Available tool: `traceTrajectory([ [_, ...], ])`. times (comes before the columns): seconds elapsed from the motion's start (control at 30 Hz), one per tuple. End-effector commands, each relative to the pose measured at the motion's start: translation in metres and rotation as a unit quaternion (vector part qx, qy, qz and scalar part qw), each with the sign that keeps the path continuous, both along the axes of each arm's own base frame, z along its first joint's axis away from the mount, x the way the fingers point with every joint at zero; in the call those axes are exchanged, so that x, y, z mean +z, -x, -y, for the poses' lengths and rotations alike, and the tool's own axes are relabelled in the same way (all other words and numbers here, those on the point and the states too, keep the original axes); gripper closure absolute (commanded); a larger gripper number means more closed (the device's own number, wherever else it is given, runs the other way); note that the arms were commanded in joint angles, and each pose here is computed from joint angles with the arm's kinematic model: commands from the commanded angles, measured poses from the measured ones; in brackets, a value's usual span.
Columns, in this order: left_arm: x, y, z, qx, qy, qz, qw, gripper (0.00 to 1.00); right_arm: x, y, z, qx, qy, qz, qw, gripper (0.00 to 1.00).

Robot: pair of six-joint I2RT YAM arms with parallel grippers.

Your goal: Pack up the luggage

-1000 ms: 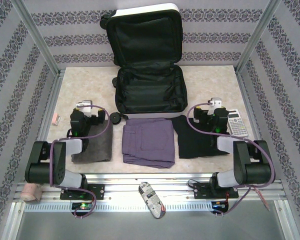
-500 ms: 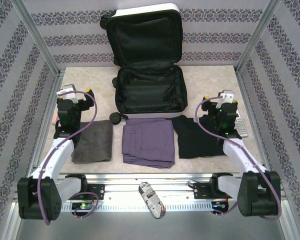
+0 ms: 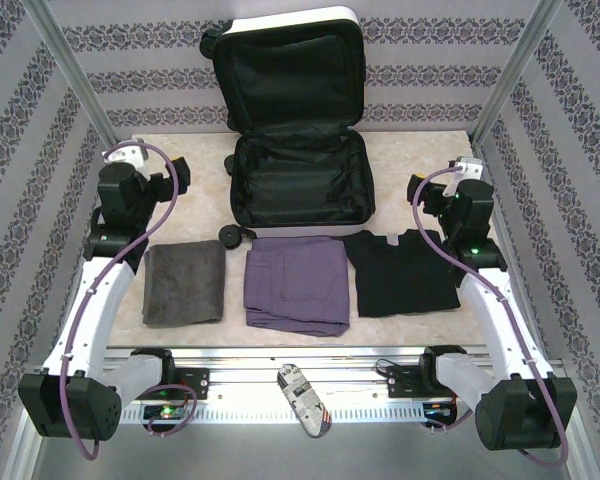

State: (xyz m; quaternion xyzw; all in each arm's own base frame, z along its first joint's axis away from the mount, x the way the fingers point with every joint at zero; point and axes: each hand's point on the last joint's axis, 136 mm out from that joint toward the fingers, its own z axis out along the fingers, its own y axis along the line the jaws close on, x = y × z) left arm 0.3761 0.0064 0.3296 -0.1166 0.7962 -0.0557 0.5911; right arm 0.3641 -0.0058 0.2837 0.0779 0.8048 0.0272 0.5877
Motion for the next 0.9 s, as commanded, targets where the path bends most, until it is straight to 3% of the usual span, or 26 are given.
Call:
traceTrajectory([
  [0.0, -0.015, 0.015, 0.02, -0.024, 0.022, -0.077, 0.996, 0.01, -0.002, 0.009, -0.026, 0.052, -0.034, -0.045, 0.997, 0.03],
  [0.17, -0.043, 0.037, 0.054, -0.053, 0.061, -0.17, 0.982, 0.01, -0.009, 0.017, -0.06, 0.108, -0.047, -0.09, 0.989, 0.06],
  [0.4, -0.098, 0.079, 0.115, -0.114, 0.082, -0.284, 0.948, 0.03, -0.041, 0.033, -0.115, 0.177, -0.075, -0.175, 0.966, 0.11],
  [0.87, -0.197, 0.143, 0.167, -0.112, 0.14, -0.381, 0.907, 0.04, -0.174, 0.105, -0.189, 0.192, -0.131, -0.338, 0.912, 0.19],
])
